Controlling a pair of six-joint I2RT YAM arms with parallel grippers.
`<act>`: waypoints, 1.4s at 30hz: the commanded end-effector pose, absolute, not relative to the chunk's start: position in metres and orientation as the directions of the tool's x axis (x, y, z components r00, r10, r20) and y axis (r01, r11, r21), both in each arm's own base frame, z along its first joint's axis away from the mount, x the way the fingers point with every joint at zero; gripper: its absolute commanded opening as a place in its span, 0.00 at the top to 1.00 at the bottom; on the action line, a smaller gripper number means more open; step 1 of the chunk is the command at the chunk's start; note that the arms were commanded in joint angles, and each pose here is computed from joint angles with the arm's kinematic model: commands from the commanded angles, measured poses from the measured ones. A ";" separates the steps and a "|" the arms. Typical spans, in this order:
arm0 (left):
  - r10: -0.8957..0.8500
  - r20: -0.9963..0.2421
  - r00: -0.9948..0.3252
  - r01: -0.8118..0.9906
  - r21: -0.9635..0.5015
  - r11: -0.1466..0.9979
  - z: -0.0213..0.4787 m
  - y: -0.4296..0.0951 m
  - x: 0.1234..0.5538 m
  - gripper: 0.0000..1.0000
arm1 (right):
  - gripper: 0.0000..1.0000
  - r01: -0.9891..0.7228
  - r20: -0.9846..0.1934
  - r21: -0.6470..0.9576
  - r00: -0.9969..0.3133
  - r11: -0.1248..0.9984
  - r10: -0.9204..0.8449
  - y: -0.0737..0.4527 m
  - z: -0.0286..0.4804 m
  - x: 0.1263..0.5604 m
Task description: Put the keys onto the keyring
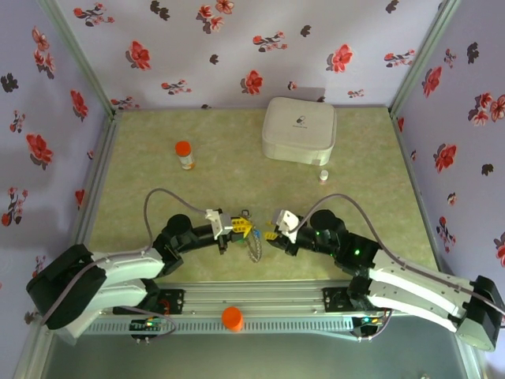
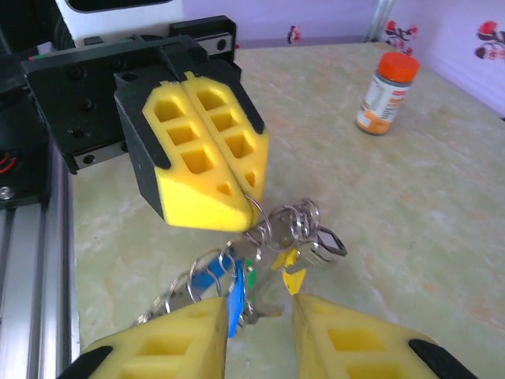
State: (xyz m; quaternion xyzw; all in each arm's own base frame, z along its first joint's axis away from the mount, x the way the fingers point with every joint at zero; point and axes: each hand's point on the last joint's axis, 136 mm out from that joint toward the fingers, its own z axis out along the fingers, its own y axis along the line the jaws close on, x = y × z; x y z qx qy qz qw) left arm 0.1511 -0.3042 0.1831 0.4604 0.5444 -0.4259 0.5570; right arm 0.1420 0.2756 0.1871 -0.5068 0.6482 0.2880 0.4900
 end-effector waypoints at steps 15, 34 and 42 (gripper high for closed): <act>-0.110 -0.977 0.182 0.981 0.173 0.088 0.234 -0.317 0.130 1.00 | 0.82 -0.966 -0.968 -0.060 -0.005 0.251 -0.251 0.299 0.218 0.136; -0.104 -0.977 0.185 0.982 0.178 0.070 0.231 -0.318 0.128 1.00 | 0.77 -0.959 -0.956 -0.069 -0.014 0.274 -0.292 0.295 0.218 0.140; -0.114 -0.977 0.182 0.982 0.175 0.065 0.233 -0.318 0.127 1.00 | 0.93 -0.973 -0.957 -0.052 -0.016 0.225 -0.290 0.304 0.218 0.135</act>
